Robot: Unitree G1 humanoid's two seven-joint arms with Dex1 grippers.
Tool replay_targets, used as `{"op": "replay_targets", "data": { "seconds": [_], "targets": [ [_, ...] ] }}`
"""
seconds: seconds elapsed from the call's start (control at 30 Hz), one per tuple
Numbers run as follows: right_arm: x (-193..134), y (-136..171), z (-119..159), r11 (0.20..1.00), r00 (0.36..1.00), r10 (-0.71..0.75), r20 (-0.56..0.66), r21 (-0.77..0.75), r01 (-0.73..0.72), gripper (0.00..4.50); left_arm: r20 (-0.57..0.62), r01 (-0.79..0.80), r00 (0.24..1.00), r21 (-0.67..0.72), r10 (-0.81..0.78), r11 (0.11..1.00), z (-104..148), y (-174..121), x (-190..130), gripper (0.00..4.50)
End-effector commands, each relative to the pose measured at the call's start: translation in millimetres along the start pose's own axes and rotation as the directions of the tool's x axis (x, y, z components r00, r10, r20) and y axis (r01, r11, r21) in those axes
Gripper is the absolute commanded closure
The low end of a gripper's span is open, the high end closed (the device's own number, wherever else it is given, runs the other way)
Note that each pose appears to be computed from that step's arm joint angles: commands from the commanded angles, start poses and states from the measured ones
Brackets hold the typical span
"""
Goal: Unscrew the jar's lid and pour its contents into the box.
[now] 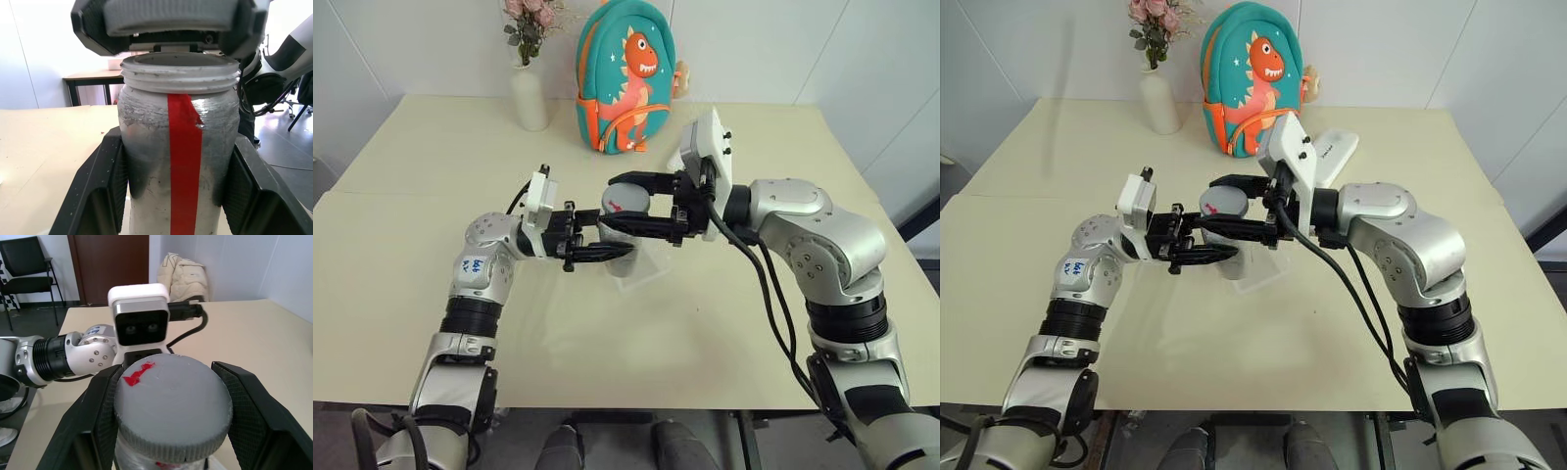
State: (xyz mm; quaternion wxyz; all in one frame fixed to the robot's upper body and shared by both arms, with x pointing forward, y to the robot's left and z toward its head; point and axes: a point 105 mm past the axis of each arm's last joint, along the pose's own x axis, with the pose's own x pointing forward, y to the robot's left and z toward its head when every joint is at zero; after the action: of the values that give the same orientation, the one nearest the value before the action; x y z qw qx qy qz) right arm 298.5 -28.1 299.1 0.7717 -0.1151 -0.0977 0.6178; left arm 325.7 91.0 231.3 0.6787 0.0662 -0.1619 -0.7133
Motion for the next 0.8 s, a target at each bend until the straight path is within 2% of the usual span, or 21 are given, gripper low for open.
{"op": "replay_targets", "data": {
  "seconds": [0.03,0.23,0.43,0.63,0.8],
  "targets": [
    [-14,-16,21,0.995,0.997,-0.069,0.039,-0.075,0.072,1.96,-0.001,-0.006,1.0,0.045,0.006,0.999,11,1,-5,2.32],
    [-53,-59,20,0.959,0.965,-0.262,-0.012,-0.116,0.259,1.96,-0.027,-0.069,0.997,0.066,0.071,0.995,18,5,-23,2.32],
    [-83,-78,-3,0.913,0.912,-0.404,-0.074,-0.094,0.397,1.96,-0.041,-0.146,0.988,0.081,0.15,0.986,27,11,-42,2.32],
    [-109,-77,-59,0.851,0.834,-0.52,-0.182,-0.025,0.525,1.96,-0.03,-0.24,0.97,0.082,0.243,0.967,37,21,-60,2.32],
    [-133,-67,-110,0.732,0.729,-0.649,-0.219,0.08,0.676,1.96,-0.022,-0.296,0.954,0.047,0.298,0.954,43,29,-73,2.32]
  ]
}}
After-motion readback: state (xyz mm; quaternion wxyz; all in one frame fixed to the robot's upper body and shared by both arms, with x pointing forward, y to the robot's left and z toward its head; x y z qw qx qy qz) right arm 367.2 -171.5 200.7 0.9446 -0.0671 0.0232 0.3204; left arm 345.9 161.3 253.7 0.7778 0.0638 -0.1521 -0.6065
